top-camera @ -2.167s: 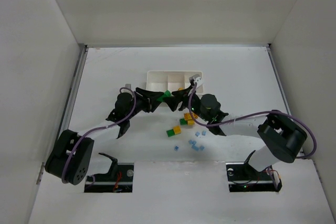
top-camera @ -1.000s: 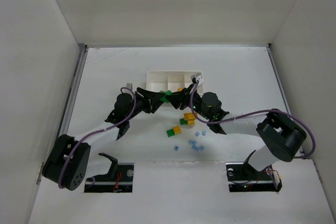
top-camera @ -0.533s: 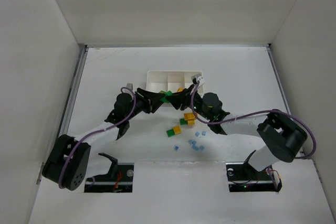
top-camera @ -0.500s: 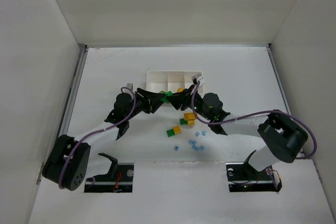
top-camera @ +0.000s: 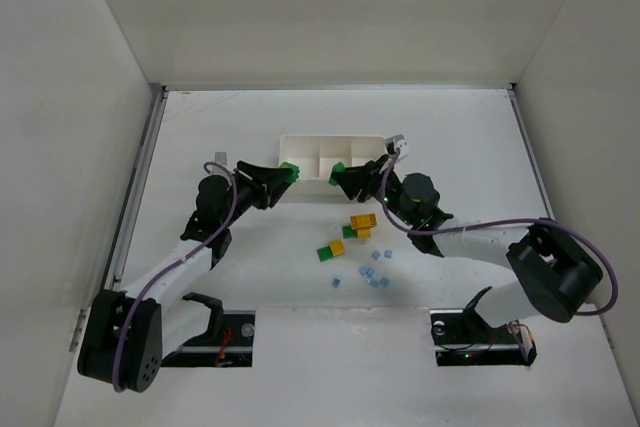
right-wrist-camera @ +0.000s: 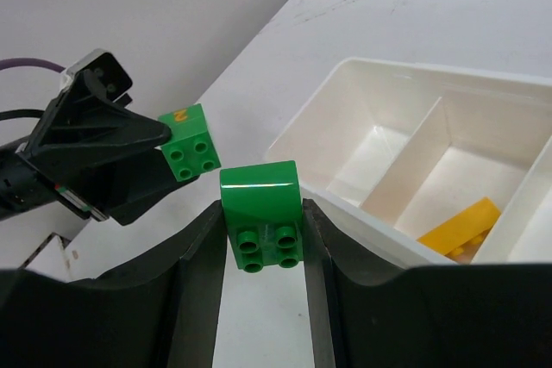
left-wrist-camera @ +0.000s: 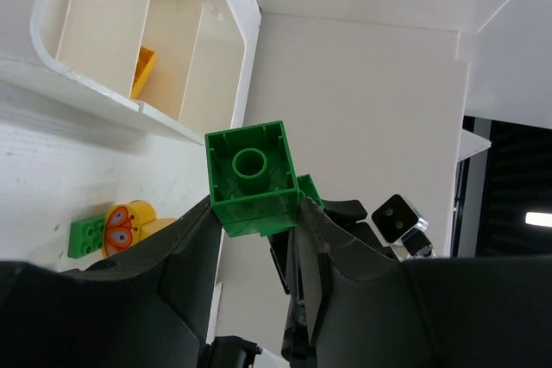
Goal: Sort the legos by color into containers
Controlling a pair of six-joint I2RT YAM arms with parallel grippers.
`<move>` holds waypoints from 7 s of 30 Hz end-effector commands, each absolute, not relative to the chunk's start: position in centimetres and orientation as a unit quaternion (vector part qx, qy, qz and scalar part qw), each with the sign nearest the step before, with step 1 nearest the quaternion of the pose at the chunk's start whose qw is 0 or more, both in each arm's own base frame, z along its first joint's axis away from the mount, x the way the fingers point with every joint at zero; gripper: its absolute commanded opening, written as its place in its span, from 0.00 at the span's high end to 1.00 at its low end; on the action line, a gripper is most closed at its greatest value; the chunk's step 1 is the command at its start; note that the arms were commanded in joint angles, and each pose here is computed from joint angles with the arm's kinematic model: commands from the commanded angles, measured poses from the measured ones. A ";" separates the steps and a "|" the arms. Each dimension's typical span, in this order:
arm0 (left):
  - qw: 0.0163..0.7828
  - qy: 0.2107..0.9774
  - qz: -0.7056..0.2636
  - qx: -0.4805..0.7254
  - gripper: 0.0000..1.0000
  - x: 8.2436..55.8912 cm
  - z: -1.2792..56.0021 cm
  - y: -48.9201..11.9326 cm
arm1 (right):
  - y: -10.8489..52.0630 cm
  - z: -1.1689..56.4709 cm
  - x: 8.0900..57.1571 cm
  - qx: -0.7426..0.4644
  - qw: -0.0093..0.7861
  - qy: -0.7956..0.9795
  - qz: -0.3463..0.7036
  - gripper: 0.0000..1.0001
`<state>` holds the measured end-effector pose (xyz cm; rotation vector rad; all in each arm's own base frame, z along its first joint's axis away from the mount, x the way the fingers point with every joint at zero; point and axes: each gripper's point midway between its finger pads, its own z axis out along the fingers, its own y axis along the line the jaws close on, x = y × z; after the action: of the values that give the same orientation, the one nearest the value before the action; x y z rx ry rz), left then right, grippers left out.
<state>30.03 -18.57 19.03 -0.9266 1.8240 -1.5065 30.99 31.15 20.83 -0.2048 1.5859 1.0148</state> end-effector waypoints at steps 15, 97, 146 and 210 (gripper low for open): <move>0.325 0.718 -0.578 -0.213 0.89 28.0 22.1 -24.8 | 22.2 18.2 40.1 0.032 0.631 0.748 0.204 0.69; 0.282 0.708 -0.603 -0.236 0.53 27.7 22.8 -27.6 | 31.5 21.6 27.7 -0.130 0.600 0.679 0.403 0.69; 0.298 0.715 -0.580 -0.254 0.80 29.3 21.0 -27.1 | 32.2 21.3 27.1 -0.164 0.607 0.688 0.362 0.59; 0.335 0.718 -0.569 -0.218 0.88 30.5 22.2 -27.3 | 23.1 18.2 40.1 -0.008 0.639 0.752 0.162 0.48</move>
<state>29.52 -26.72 19.58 -0.6402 1.9558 -1.4694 38.65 23.60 15.50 -0.0730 1.7854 0.3967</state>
